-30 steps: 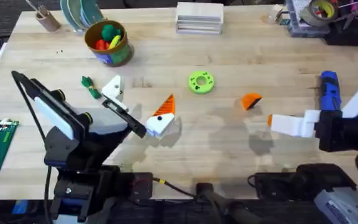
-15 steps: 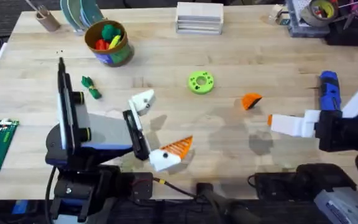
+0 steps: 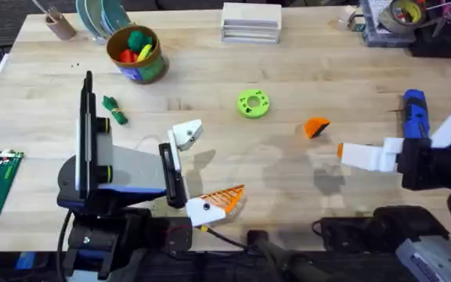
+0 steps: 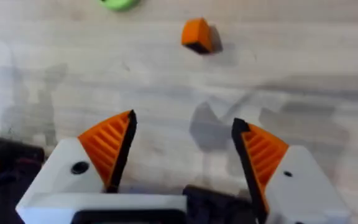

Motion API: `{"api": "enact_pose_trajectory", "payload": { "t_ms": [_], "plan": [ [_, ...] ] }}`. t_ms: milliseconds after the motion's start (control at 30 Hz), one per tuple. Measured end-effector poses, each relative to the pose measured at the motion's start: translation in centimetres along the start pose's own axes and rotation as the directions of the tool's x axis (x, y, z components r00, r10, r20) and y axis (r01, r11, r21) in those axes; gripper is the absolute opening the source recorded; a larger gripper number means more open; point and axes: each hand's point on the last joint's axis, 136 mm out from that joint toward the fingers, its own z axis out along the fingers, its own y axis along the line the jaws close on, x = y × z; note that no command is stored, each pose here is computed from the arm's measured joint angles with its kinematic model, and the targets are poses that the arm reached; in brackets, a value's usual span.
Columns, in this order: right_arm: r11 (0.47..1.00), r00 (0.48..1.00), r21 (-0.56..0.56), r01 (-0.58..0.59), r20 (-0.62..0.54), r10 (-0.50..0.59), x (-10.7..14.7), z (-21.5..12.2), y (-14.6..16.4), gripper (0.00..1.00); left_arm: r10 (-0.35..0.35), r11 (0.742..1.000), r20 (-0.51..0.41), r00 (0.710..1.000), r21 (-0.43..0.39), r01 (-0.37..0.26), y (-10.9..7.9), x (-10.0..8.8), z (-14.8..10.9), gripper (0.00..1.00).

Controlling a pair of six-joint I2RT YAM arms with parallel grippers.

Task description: Pick up the gripper from the table and insert it into the empty holder that is missing its gripper. Then pick up a screw, insert it into the mounting hole, and use the screwdriver to tighten it. Finally, clean up the table by picking up the vegetable and placing it into the bucket.

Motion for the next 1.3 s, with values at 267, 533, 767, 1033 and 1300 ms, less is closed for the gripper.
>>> {"api": "enact_pose_trajectory", "payload": {
  "t_ms": [267,533,767,1033,1300],
  "plan": [
    [0.999,0.989,-0.018,0.028,0.147,-0.025,-3.7,-0.3,0.5,0.992,0.000,1.000,0.000,1.000,-0.001,0.000,0.0,0.0,0.0,0.992],
    [0.996,0.976,0.000,0.087,0.200,-0.085,-6.1,0.2,0.4,0.994,0.000,1.000,0.000,1.000,-0.001,0.000,0.0,0.0,0.0,0.993],
    [0.985,0.986,0.042,0.167,-0.021,-0.166,-5.1,4.3,-0.2,0.994,0.000,1.000,0.000,1.000,-0.001,0.000,0.0,0.0,0.0,0.993],
    [0.923,0.916,0.143,0.358,-0.246,-0.317,-3.8,9.0,-0.7,0.993,0.000,1.000,0.000,1.000,-0.001,0.000,0.0,0.0,0.0,0.993],
    [0.896,0.908,0.190,0.402,-0.213,-0.362,-5.9,11.1,-0.9,0.887,-0.056,0.998,-0.019,0.998,0.001,0.056,-0.1,0.8,0.0,0.993]
  ]
}}
